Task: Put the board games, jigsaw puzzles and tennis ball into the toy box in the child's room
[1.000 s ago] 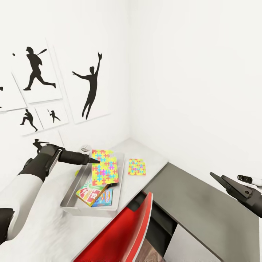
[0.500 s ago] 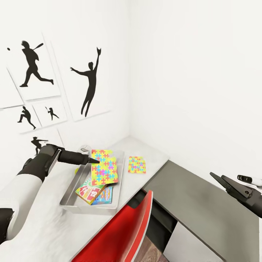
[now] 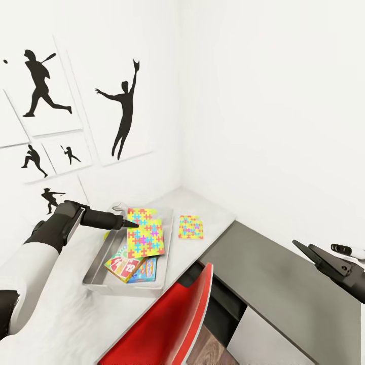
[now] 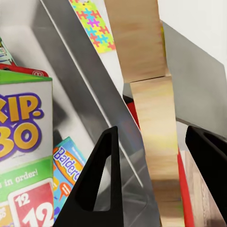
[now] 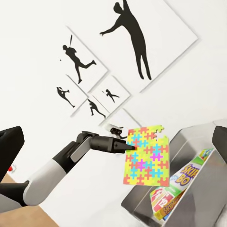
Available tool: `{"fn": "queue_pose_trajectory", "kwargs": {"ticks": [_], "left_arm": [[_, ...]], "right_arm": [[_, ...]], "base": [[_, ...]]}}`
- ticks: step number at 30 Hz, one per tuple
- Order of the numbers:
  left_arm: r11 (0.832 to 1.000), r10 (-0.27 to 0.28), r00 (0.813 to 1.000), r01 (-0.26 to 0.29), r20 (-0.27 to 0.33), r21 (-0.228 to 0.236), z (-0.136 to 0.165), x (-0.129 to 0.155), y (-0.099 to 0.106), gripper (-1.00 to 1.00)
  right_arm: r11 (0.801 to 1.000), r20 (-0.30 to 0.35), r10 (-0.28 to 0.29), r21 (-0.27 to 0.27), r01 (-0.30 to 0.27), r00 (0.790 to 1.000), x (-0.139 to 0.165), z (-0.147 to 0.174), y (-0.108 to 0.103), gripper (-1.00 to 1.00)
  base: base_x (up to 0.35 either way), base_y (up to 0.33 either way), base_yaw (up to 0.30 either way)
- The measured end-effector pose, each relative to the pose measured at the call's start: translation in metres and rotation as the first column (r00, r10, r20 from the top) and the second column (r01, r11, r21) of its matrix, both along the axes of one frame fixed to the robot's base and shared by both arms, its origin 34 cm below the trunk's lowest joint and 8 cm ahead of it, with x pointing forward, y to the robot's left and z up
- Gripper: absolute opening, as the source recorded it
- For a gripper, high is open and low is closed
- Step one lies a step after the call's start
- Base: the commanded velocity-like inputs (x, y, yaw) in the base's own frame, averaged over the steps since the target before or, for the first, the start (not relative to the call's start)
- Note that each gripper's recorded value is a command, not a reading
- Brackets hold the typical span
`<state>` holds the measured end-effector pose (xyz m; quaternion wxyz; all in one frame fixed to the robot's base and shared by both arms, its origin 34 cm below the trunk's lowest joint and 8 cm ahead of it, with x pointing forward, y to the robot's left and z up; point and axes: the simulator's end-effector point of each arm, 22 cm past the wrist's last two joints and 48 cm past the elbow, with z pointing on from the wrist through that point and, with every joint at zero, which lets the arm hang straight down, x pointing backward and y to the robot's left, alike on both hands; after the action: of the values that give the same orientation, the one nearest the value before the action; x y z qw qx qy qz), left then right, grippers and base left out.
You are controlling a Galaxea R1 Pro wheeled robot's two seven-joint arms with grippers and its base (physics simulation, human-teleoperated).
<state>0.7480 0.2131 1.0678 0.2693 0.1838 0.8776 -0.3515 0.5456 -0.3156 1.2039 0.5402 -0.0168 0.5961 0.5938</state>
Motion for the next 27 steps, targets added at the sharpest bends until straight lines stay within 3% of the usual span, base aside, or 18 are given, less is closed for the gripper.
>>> {"fn": "queue_pose_trajectory", "kwargs": {"ticks": [14, 15, 27], "left_arm": [[1.000, 0.012, 1.000, -0.012, -0.001, 0.011, -0.001, 0.000, 0.011, -1.00], [1.000, 0.013, 1.000, -0.013, -0.001, 0.012, -0.001, 0.000, 0.011, 1.00], [1.000, 0.015, 1.000, -0.015, 0.000, 0.013, -0.001, 0.001, 0.013, 1.00]], "right_arm": [[1.000, 0.000, -0.001, 0.001, 0.001, 1.000, 0.000, 0.000, 0.000, 1.00], [1.000, 0.000, -0.001, 0.001, 0.001, 1.000, 0.000, 0.000, 0.000, 1.00], [1.000, 0.000, -0.001, 0.001, 0.001, 1.000, 0.000, 0.000, 0.000, 1.00]], "base": [[0.000, 0.000, 0.000], [0.000, 0.000, 0.000], [0.000, 0.000, 0.000]]}}
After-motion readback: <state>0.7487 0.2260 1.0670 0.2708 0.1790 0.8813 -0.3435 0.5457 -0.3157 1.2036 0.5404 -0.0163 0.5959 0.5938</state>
